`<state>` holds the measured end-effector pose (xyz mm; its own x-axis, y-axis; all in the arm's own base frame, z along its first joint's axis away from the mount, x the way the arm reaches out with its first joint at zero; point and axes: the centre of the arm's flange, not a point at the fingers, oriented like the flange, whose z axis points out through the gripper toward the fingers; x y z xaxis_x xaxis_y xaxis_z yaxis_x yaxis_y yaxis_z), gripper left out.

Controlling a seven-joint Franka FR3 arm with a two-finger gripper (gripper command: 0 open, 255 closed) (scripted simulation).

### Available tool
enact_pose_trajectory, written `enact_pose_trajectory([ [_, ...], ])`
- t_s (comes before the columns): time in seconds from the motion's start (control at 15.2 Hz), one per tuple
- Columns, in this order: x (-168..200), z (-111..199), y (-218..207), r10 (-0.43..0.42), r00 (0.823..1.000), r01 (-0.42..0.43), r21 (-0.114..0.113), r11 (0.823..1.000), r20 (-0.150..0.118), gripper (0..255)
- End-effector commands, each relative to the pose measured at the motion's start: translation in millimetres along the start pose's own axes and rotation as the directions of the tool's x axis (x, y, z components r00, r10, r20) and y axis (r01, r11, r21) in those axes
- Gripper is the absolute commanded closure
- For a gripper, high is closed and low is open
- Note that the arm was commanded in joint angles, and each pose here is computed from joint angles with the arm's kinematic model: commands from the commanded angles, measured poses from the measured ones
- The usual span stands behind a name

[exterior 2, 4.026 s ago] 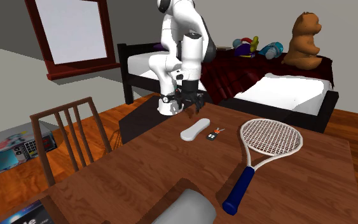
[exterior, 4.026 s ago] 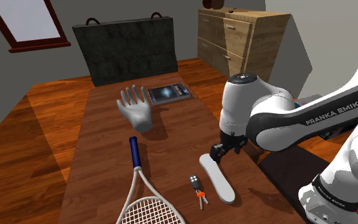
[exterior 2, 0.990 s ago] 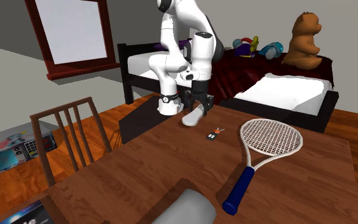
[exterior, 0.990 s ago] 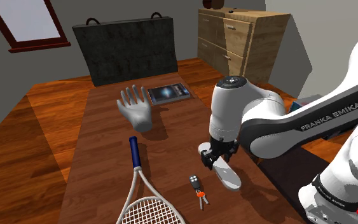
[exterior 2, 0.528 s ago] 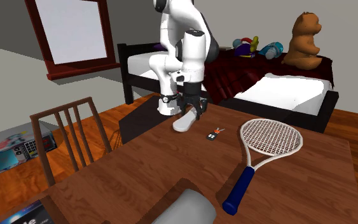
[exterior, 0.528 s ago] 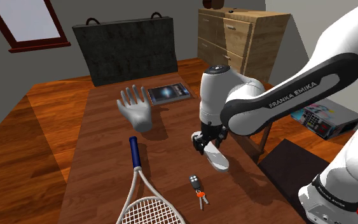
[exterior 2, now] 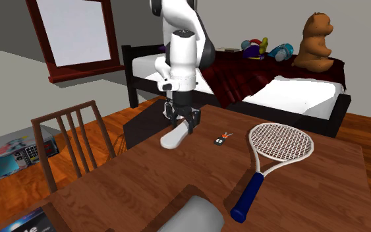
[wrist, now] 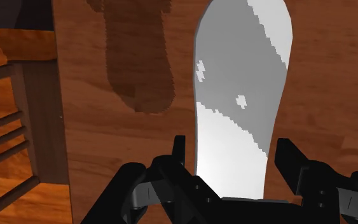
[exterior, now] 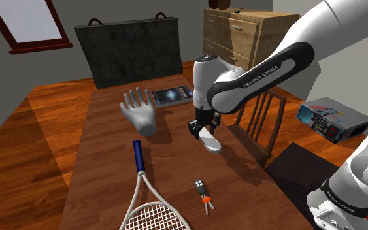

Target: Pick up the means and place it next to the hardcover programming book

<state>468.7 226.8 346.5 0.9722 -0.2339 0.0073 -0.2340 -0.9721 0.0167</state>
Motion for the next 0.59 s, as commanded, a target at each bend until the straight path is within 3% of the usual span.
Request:
enact_pose_trajectory([
  [0.0,27,2,0,0.0,1.0,0.0,-0.001,1.0,-0.001,255],
  [0.53,132,3,6,0.0,1.0,0.0,-0.001,1.0,-0.001,255],
])
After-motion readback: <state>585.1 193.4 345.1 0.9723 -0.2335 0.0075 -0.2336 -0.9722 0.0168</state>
